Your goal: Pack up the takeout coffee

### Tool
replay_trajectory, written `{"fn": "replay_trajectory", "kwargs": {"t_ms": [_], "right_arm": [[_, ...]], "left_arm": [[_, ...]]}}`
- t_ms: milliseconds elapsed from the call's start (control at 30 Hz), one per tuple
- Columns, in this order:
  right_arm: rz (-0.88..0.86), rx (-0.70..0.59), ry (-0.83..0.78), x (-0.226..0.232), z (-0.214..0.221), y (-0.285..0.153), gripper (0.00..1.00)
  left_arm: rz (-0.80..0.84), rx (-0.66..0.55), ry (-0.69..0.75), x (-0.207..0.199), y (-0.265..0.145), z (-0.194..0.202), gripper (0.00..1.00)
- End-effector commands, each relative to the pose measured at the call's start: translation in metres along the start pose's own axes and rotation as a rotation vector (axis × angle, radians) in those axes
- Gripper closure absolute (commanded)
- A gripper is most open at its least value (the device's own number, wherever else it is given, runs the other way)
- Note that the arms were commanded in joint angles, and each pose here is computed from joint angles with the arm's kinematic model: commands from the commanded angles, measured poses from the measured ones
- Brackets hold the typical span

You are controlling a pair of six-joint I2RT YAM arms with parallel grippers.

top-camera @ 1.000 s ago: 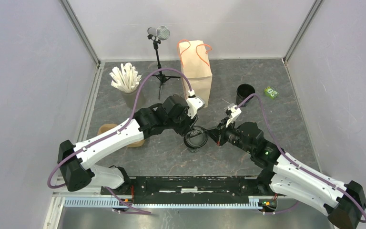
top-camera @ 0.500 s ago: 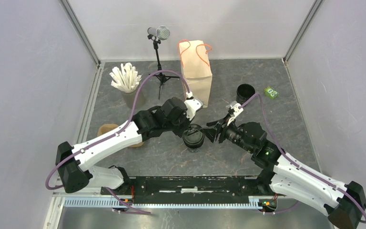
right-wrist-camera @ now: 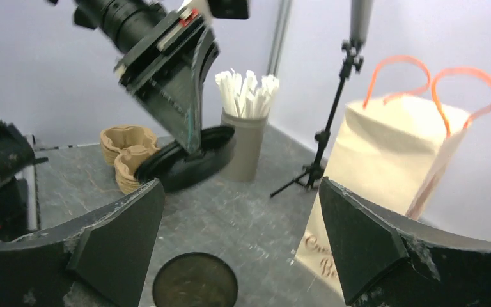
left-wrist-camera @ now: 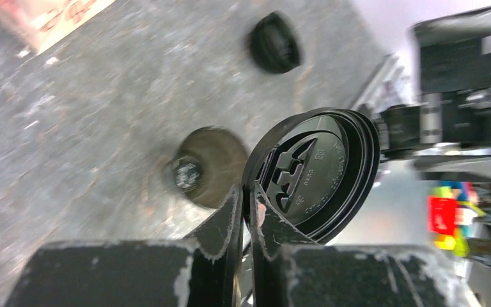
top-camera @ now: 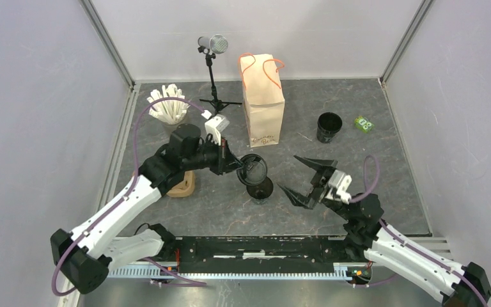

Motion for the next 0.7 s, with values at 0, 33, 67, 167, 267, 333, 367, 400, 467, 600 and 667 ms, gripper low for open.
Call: {"fn": "replay_trajectory", "kwargs": {"t_ms": [0, 33, 67, 167, 267, 333, 367, 400, 467, 600, 667], "right_arm": [[-0.054, -0.357, -0.343, 0.0, -0.045, -0.004, 0.02], [-0.079, -0.401, -0.385, 0.003, -0.049, -0.004, 0.02], [-0.085, -0.448, -0.414, 0.005, -0.054, -0.005, 0.02], [-0.075, -0.594, -0.479, 0.008, -0.069, -0.013, 0.02], [-0.103, -0.657, -0.507, 0.01, -0.081, -0.005, 0.02], [-0.097, -0.668, -0.522, 0.009, -0.085, 0.003, 0.02], [-0.093, -0.674, -0.53, 0.009, -0.086, 0.007, 0.02], [-0.093, -0.683, -0.538, 0.009, -0.088, 0.009, 0.02], [-0.106, -0.69, -0.548, 0.012, -0.089, 0.016, 0.02], [-0.092, -0.698, -0.559, 0.014, -0.093, 0.029, 0.02], [-0.064, -0.693, -0.567, 0.013, -0.095, 0.035, 0.02]], "left_arm": [[0.31, -0.038, -0.091, -0.05, -0.023, -0.014, 0.89], [0.341, -0.039, -0.109, -0.055, -0.026, -0.015, 0.89], [0.373, -0.045, -0.123, -0.06, -0.029, -0.017, 0.89], [0.467, -0.051, -0.177, -0.074, -0.037, -0.021, 0.89], [0.524, -0.041, -0.236, -0.082, -0.042, -0.02, 0.89], [0.576, -0.046, -0.249, -0.088, -0.046, -0.022, 0.89], [0.594, -0.041, -0.269, -0.09, -0.047, -0.021, 0.89], [0.617, -0.043, -0.276, -0.092, -0.048, -0.022, 0.89], [0.654, -0.033, -0.309, -0.095, -0.051, -0.021, 0.88], [0.667, -0.03, -0.33, -0.096, -0.052, -0.019, 0.88], [0.668, -0.031, -0.336, -0.095, -0.053, -0.018, 0.87]]}}
Point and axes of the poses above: each gripper's point midway between its finger pads, its own y axis out along the fingers, its own x axis along the line the jaws close on, z = x × y, the point moved 6 cm from there along -y, back along the fingers, and after that the axes turned 13 degrees about -y, right-handed, at the moved point
